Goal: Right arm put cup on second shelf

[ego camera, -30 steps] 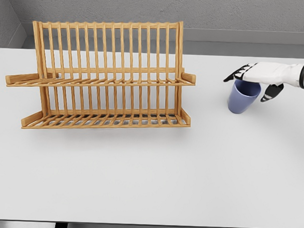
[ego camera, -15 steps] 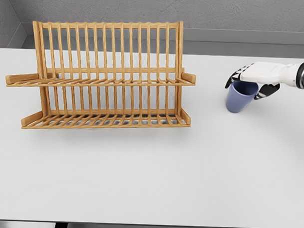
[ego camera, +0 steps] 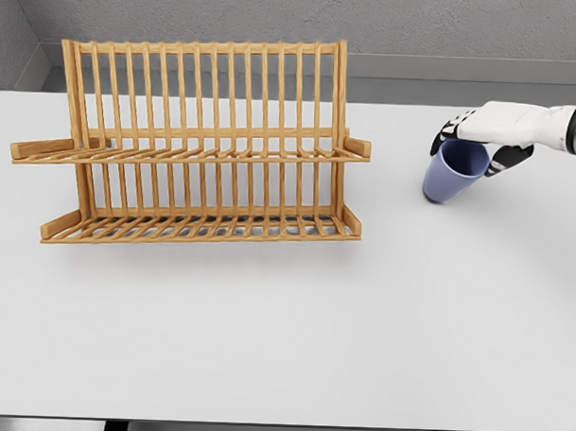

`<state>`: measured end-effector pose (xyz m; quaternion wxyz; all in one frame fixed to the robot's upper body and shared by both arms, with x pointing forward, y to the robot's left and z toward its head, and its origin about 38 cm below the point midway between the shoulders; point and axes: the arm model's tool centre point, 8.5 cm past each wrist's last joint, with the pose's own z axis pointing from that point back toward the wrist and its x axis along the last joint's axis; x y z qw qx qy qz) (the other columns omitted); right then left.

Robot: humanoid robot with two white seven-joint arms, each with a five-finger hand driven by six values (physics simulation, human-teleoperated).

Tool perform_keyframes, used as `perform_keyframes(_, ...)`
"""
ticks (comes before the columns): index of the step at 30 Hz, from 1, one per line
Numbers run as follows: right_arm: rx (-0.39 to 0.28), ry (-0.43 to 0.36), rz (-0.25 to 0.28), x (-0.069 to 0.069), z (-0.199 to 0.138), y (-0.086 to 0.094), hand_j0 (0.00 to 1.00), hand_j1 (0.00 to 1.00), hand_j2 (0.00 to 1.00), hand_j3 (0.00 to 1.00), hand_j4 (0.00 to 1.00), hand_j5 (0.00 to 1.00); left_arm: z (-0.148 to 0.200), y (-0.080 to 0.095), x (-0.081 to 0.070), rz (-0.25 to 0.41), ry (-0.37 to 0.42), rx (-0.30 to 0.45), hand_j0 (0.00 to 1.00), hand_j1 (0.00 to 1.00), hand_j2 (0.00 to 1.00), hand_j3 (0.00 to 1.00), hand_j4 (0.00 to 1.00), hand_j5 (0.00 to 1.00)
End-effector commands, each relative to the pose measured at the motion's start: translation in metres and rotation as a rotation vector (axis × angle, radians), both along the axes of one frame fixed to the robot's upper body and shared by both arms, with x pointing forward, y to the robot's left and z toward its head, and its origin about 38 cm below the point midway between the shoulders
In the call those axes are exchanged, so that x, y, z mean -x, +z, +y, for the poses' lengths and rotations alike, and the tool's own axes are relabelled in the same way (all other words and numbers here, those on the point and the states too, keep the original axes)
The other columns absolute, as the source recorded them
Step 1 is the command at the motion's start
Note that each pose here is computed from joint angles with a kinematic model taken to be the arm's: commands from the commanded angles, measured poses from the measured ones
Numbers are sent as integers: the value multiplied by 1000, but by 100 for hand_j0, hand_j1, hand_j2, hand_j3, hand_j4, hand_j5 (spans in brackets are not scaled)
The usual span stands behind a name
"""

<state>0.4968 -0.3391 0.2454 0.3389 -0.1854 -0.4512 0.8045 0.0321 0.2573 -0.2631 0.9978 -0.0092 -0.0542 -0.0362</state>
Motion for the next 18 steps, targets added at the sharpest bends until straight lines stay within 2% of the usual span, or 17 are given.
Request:
perform_keyframes(1,-8,-3,-2,0,0,1,65,65,65,65,65,65,0,0,0,1,0,0,100,100,100,100,100,100)
perform_keyframes(6,-16,-1,-11,-1,1,7,65,65,65,65,65,65,0,0,0,1,0,0,100,100,100,100,100,100)
perform_keyframes(11,-17,1,-34,-4,1,19,65,65,65,65,65,65,0,0,0,1,0,0,100,100,100,100,100,100)
perform_keyframes(13,-40,-11,-55,-5,-2,26,64,64,64,64,64,64,0,0,0,-1,0,0,100,100,100,100,100,100)
perform_keyframes(18,-43,-12,-64,-6,-2,30,64,64,64,64,64,64,0,0,0,1,0,0,100,100,100,100,100,100)
